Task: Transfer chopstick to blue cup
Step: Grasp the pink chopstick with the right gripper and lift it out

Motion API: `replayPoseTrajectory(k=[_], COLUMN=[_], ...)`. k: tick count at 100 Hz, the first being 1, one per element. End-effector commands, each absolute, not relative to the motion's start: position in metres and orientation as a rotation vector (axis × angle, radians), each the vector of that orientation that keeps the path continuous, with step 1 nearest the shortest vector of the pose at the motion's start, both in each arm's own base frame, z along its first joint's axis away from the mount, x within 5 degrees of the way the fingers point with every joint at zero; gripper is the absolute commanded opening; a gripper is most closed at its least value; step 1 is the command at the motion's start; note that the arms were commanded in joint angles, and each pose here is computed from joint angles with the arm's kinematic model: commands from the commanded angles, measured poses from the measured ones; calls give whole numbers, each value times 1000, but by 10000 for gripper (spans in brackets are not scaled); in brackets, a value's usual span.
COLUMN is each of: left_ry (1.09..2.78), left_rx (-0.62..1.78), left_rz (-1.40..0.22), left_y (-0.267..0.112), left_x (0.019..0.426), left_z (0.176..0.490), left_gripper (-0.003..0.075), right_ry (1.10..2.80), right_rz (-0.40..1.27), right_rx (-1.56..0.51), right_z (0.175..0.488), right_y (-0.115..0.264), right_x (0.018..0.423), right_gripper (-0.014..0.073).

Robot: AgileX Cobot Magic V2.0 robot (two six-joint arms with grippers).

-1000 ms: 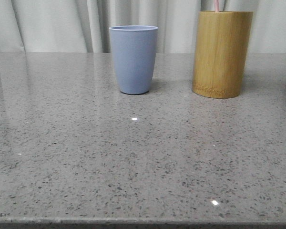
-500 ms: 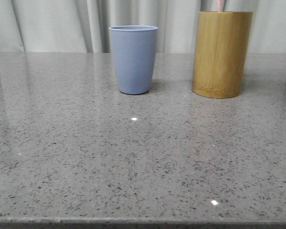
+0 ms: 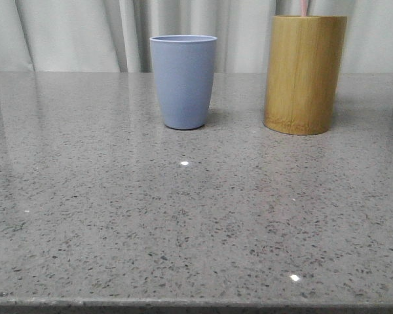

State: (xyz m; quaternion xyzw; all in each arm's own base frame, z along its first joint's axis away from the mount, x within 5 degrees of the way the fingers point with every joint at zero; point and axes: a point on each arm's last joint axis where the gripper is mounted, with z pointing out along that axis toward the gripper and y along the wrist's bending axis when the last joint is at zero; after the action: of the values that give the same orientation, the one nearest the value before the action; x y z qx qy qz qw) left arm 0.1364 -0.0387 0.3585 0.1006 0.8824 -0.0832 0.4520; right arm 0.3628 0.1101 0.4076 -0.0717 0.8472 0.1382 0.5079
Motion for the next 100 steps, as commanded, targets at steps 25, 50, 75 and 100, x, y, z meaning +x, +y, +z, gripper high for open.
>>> replayPoseTrajectory(k=[25,50,75,100], left_ry=[2085,2085,2085,2085], left_rx=[219,219,217,217], left_rz=[-230,-230,-237,-237], left_y=[-39,-39,-39,-39], left_x=[138,138,138,138], left_z=[373,373,373,373], left_gripper=[294,294,294,294], right_ry=[1740,1665,1668,1720], right_rz=[402,516,635,640], right_rx=[-203,-253,-297,-311], right_z=[515,543,528,497], right_y=[110,131,169,194], right_x=[315,294,304,333], right_gripper=[46,46,46,46])
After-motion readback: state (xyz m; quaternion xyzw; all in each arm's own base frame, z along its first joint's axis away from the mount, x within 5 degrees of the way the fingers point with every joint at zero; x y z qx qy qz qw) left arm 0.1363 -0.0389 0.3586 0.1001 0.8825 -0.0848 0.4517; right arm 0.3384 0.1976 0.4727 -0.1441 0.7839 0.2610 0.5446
